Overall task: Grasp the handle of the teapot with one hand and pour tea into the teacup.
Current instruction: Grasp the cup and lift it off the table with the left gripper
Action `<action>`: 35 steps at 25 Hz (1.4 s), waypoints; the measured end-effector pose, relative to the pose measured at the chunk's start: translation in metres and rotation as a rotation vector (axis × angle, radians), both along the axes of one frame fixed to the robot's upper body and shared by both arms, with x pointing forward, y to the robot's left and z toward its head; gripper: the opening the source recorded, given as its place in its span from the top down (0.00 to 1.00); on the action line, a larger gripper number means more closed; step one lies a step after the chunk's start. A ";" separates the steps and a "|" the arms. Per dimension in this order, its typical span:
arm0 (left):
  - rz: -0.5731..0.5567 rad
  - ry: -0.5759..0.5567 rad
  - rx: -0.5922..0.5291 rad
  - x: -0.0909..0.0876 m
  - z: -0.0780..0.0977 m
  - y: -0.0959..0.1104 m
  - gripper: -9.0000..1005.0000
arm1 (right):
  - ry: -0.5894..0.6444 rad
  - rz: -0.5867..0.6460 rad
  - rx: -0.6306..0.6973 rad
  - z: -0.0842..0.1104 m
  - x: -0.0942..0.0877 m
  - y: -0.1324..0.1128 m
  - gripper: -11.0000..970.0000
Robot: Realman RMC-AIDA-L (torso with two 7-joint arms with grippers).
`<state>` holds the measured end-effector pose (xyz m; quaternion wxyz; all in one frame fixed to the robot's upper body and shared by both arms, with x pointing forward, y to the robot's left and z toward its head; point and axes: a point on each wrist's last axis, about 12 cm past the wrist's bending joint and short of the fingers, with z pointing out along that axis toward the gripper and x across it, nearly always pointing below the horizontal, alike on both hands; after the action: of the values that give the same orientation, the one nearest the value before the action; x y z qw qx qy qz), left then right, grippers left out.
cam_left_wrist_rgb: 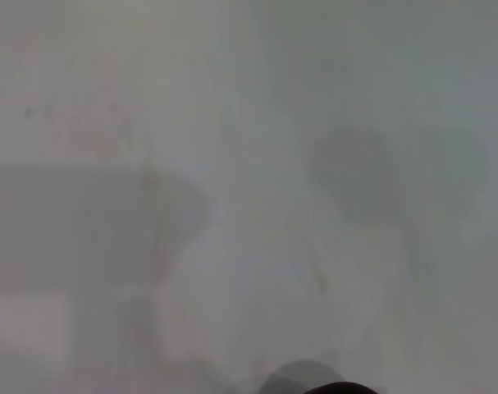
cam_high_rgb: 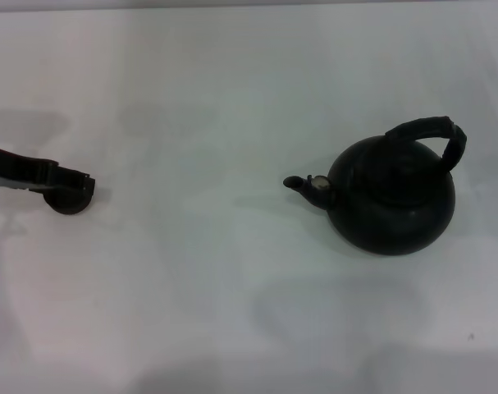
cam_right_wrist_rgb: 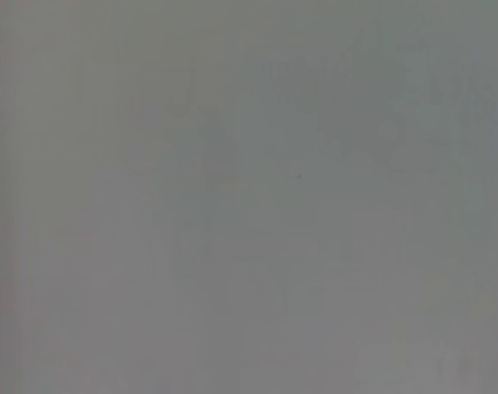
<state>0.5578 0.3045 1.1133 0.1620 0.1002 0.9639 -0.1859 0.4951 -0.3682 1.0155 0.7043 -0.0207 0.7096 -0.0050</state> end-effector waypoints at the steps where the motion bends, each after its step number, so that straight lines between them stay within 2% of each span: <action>1: -0.001 0.004 0.004 0.000 -0.001 0.000 0.13 | 0.000 -0.001 0.000 0.000 0.000 0.000 0.10; 13: -0.007 0.023 0.040 0.007 -0.002 -0.003 0.13 | 0.003 -0.001 0.003 -0.001 -0.001 0.000 0.10; 23: -0.038 0.037 0.032 0.014 -0.005 -0.014 0.13 | 0.010 -0.001 0.013 -0.003 -0.003 0.002 0.10; 35: -0.046 0.060 0.050 0.015 -0.008 -0.015 0.14 | 0.009 -0.001 0.014 -0.003 -0.003 0.003 0.10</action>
<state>0.5723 0.2894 1.1050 0.1264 0.1206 0.9701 -0.1682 0.4924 -0.3655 1.0126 0.7013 -0.0155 0.7127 -0.0004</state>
